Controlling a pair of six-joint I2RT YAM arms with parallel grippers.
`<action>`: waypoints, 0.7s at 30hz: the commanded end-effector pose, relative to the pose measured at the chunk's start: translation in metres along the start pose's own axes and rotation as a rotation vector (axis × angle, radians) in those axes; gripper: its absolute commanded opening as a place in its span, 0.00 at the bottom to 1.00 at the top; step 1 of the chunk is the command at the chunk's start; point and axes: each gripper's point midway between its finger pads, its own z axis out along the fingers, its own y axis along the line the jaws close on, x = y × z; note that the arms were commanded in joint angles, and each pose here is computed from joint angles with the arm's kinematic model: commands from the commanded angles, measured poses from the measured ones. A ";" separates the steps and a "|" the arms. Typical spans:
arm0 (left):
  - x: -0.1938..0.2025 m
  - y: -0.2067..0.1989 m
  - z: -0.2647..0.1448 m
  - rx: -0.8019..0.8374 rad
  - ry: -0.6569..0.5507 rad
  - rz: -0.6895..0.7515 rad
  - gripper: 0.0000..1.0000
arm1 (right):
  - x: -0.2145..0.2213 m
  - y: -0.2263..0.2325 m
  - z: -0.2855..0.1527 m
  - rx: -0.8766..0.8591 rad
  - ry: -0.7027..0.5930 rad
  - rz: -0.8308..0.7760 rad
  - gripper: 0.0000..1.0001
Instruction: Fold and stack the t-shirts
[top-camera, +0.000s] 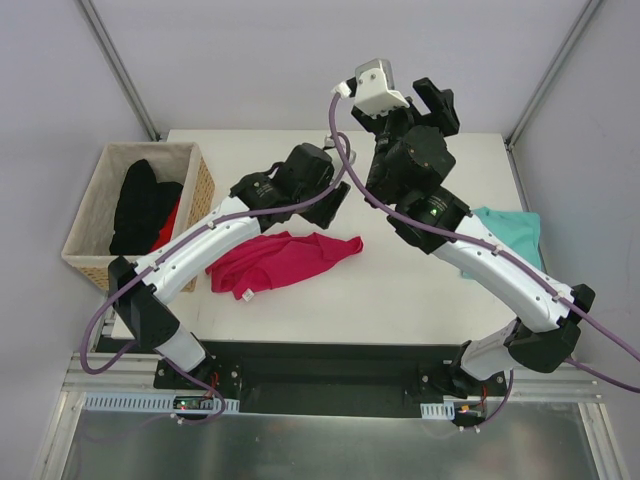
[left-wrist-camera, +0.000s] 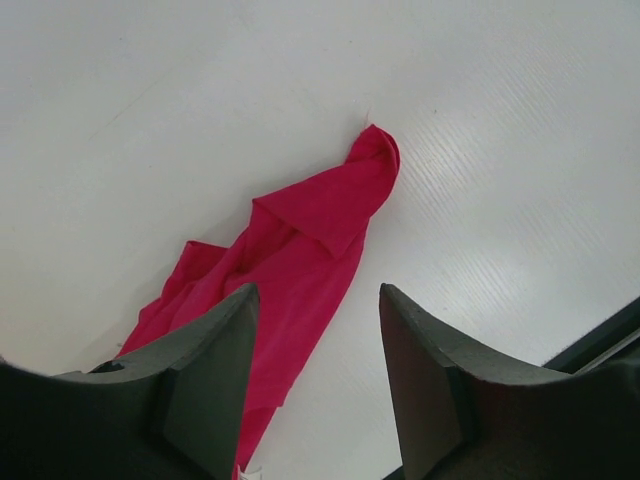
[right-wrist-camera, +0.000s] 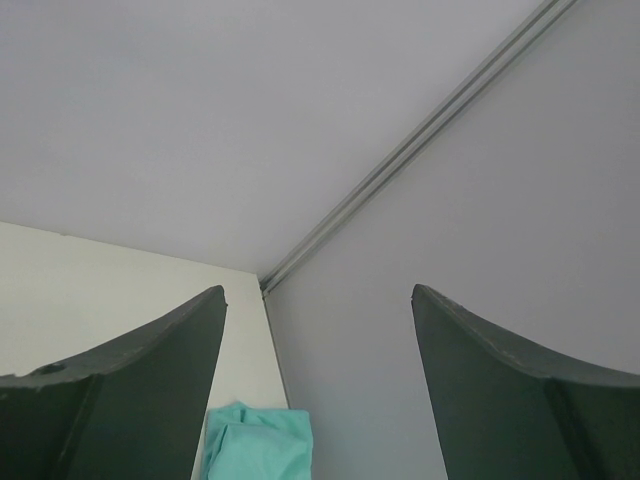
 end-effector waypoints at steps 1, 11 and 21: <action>-0.019 0.019 -0.019 -0.095 -0.067 -0.010 0.52 | 0.009 -0.023 -0.003 0.054 0.041 0.069 0.78; -0.021 0.066 -0.055 -0.212 -0.148 -0.101 0.50 | 0.017 -0.008 0.001 0.068 0.086 0.041 0.73; -0.019 0.105 -0.080 -0.297 -0.192 -0.180 0.48 | 0.034 0.029 0.000 0.020 0.151 0.088 0.72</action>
